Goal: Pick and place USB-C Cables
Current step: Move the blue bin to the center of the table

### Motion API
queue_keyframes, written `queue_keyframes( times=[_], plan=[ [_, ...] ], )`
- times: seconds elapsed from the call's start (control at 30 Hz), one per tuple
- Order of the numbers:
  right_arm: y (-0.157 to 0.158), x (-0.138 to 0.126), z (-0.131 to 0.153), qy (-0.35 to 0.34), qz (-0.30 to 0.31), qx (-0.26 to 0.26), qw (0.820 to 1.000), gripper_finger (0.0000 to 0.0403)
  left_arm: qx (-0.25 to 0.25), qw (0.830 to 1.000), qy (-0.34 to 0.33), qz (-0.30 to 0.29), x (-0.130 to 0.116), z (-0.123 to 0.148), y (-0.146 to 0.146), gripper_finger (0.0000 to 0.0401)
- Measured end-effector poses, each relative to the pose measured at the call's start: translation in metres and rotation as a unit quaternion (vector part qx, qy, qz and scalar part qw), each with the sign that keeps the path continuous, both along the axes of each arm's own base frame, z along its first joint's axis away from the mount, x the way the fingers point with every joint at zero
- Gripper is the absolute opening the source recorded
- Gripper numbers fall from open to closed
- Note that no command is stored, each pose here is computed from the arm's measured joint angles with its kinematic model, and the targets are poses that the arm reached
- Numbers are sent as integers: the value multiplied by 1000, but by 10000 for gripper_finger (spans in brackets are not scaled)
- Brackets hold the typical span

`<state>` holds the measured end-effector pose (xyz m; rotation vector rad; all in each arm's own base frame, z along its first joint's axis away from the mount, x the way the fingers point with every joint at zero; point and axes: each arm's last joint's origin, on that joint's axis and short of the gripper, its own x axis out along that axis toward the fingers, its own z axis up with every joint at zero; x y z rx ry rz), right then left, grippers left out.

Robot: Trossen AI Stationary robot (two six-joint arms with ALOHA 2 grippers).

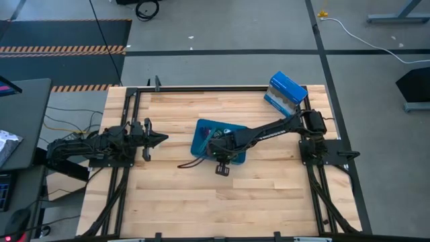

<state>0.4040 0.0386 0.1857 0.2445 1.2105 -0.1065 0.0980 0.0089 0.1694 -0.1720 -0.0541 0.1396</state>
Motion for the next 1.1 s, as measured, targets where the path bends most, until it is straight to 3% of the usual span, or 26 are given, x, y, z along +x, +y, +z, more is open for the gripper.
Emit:
queue_keyframes(
  times=[0.33, 0.77, 1.1],
  plan=[
    [16, -7, -1, 25, 92, -25, 995, 5, 0, 1000, 0, 0, 0, 0, 0, 5],
    [18, -8, -1, 25, 97, -27, 995, 11, 0, 1000, 1, 0, 0, 0, 0, 5],
    [19, -3, 1, 8, 103, -26, 994, 102, 0, 1000, 3, 0, 0, -1, 0, 5]
  ],
)
